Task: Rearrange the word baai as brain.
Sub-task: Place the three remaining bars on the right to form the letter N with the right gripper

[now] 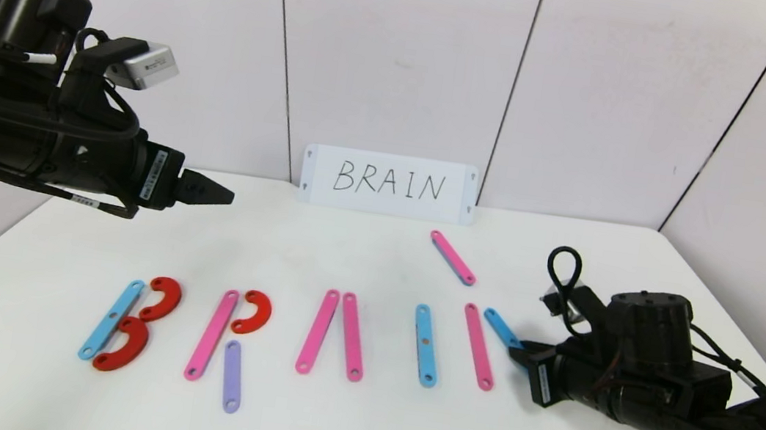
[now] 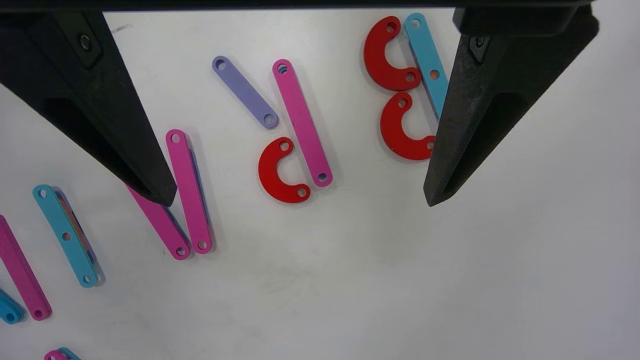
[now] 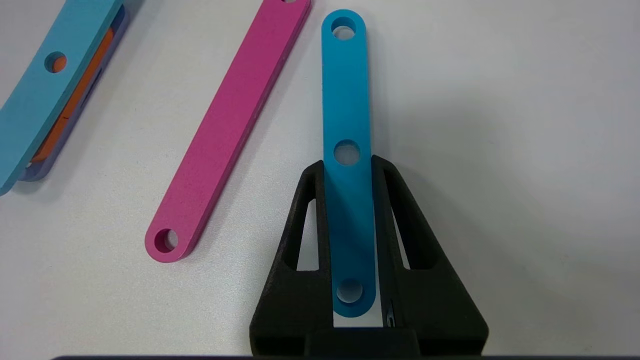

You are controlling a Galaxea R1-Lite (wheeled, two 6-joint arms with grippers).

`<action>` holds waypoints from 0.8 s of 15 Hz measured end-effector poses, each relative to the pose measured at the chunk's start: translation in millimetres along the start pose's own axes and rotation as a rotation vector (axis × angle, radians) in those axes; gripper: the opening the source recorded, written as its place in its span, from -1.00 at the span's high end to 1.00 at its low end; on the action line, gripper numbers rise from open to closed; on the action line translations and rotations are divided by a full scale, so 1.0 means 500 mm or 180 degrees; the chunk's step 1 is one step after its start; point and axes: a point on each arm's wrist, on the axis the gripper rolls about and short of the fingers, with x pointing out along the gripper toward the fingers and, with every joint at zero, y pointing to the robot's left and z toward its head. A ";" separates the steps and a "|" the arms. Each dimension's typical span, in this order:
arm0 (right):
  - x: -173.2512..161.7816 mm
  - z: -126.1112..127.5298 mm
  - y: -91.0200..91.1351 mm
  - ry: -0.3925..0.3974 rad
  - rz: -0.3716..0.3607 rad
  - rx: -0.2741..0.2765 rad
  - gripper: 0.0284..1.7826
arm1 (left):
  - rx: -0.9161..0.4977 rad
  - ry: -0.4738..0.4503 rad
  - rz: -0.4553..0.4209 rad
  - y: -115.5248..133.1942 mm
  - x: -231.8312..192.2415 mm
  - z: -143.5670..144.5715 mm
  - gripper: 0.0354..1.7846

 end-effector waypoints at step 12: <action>0.013 0.002 -0.004 -0.0019 -0.0005 -0.0020 0.67 | -0.0001 0.0000 -0.0001 0.000 0.000 0.000 -0.94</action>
